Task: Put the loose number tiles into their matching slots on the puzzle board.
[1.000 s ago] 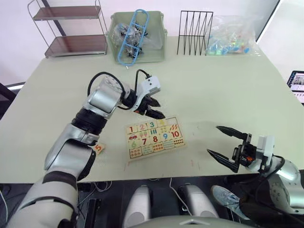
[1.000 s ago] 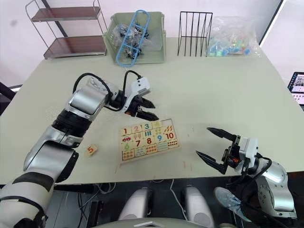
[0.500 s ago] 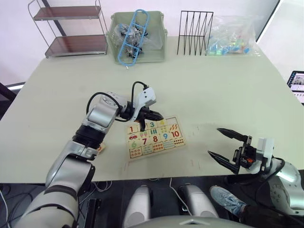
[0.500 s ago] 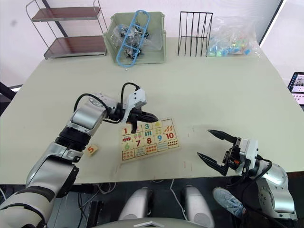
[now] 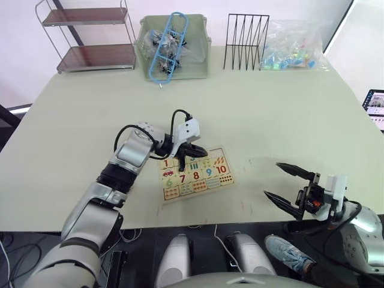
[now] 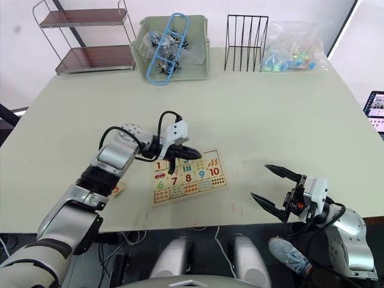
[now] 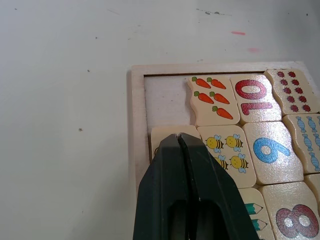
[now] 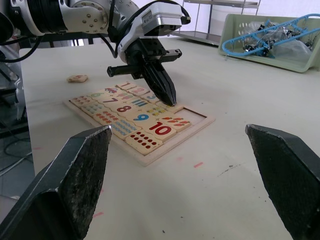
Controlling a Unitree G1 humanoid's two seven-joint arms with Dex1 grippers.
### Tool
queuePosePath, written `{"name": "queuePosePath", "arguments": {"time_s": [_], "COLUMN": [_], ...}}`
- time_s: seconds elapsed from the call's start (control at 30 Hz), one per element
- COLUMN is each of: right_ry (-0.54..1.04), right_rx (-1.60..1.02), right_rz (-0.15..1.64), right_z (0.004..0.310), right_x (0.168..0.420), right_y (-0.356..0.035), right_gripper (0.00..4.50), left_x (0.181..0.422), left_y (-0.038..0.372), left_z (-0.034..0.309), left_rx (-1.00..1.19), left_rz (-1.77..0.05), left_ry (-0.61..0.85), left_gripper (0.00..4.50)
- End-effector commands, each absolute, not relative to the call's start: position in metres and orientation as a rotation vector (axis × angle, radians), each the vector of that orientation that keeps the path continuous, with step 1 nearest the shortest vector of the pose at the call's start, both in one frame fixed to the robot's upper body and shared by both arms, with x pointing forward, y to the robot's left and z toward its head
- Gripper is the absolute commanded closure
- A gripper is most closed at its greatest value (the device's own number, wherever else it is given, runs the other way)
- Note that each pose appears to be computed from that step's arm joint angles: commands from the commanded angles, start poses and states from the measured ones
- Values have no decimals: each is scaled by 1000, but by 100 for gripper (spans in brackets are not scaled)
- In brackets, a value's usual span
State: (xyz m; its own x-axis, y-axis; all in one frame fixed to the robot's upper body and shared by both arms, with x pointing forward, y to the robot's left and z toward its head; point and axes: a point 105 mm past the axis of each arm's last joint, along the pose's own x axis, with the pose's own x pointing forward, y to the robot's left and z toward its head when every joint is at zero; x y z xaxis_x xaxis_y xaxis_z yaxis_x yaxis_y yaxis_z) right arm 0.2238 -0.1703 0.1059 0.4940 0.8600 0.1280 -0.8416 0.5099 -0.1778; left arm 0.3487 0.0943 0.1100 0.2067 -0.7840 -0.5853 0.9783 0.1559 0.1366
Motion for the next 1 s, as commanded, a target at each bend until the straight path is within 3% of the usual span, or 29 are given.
{"name": "queuePosePath", "arguments": {"time_s": [0.03, 0.57, 0.97, 1.0], "right_ry": [-237, -222, -167, -163], "right_rx": [-128, -75, -105, -109], "right_rz": [1011, 935, 834, 829], "right_z": [114, 116, 113, 112], "right_x": [222, 232, 253, 254], "right_y": [-176, -178, -193, -194], "right_gripper": [0, 0, 0, 0], "left_x": [345, 332, 323, 319], "left_y": [96, 116, 181, 186], "left_z": [103, 175, 178, 177], "left_rx": [559, 229, 76, 69], "left_rz": [-1326, -1254, -883, -868], "left_ry": [450, 229, 96, 95], "left_gripper": [446, 446, 446, 423]}}
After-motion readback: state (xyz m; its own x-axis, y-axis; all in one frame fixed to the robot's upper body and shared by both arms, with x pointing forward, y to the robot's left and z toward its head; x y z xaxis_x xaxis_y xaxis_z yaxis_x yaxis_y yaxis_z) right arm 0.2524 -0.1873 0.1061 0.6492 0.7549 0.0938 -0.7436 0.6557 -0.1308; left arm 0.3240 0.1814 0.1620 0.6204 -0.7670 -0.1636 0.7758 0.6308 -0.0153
